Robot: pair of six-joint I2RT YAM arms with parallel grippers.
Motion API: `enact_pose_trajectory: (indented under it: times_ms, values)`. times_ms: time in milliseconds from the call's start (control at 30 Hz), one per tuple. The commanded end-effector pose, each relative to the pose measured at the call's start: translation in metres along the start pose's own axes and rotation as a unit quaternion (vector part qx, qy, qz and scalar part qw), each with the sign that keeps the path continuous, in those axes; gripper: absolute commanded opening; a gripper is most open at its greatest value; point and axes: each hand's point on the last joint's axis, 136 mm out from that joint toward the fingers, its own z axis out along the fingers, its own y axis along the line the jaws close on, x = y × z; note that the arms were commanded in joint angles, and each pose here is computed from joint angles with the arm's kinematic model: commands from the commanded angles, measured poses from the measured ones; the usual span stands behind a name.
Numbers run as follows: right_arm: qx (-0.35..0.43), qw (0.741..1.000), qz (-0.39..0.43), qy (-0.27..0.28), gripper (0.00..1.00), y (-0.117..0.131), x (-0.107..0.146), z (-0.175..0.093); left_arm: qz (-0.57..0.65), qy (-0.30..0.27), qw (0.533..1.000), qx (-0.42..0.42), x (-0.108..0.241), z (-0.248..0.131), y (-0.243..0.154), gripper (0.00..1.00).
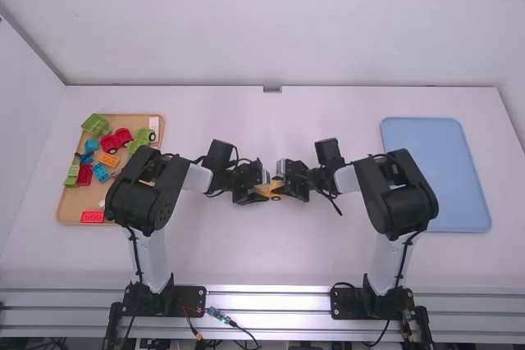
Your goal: Assemble lego blocks to make yellow taxi
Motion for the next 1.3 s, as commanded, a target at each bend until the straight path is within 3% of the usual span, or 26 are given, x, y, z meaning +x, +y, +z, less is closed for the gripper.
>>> enact_pose_trajectory:
  times_ms: [0, 233, 300, 367, 500, 667, 733, 867, 933, 1000, 1033, 1067, 1267]
  values:
    - [-0.014, 1.000, -0.007, -0.008, 0.04, 0.007, -0.013, 0.004, 0.001, 0.036, 0.999, -0.024, 0.015, -0.003, 0.007, 0.02]
    - [-0.015, 1.000, -0.009, -0.010, 0.05, 0.007, -0.014, 0.004, 0.002, 0.035, 0.999, -0.025, 0.015, -0.003, 0.007, 0.02]
    - [-0.013, 1.000, -0.007, -0.011, 0.11, 0.006, -0.014, 0.003, 0.003, 0.035, 0.999, -0.025, 0.015, -0.003, 0.008, 0.02]
    - [-0.014, 1.000, -0.008, -0.011, 0.17, 0.006, -0.014, 0.003, 0.002, 0.035, 0.999, -0.025, 0.015, -0.003, 0.008, 0.02]
    - [-0.016, 0.999, -0.019, -0.024, 0.44, 0.006, -0.020, 0.003, 0.002, 0.035, 0.999, -0.025, 0.015, -0.003, 0.008, 0.02]
    - [-0.015, 0.998, -0.025, -0.053, 0.62, 0.002, -0.029, -0.006, 0.002, 0.035, 0.999, -0.025, 0.015, -0.003, 0.008, 0.02]
    - [-0.014, 0.998, -0.026, -0.060, 0.77, 0.000, -0.031, -0.010, 0.002, 0.035, 0.999, -0.025, 0.015, -0.003, 0.008, 0.02]
    - [-0.001, 0.997, -0.027, -0.073, 0.80, -0.007, -0.037, -0.024, 0.002, 0.035, 0.999, -0.025, 0.015, -0.003, 0.007, 0.02]
    - [0.010, 0.996, -0.027, -0.082, 0.77, -0.013, -0.040, -0.036, 0.002, 0.035, 0.999, -0.024, 0.015, -0.003, 0.007, 0.02]
    - [0.014, 0.995, -0.029, -0.093, 0.56, -0.016, -0.043, -0.043, 0.001, 0.036, 0.999, -0.024, 0.015, -0.003, 0.007, 0.02]
    - [0.014, 0.994, -0.030, -0.104, 0.32, -0.017, -0.045, -0.048, 0.001, 0.036, 0.999, -0.024, 0.016, -0.003, 0.007, 0.02]
    - [0.011, 0.993, -0.032, -0.113, 0.00, -0.017, -0.047, -0.051, 0.001, 0.036, 0.999, -0.024, 0.016, -0.003, 0.007, 0.02]
    - [-0.011, 0.994, -0.031, -0.103, 0.00, -0.004, -0.037, -0.032, 0.001, 0.036, 0.999, -0.024, 0.015, -0.003, 0.007, 0.02]
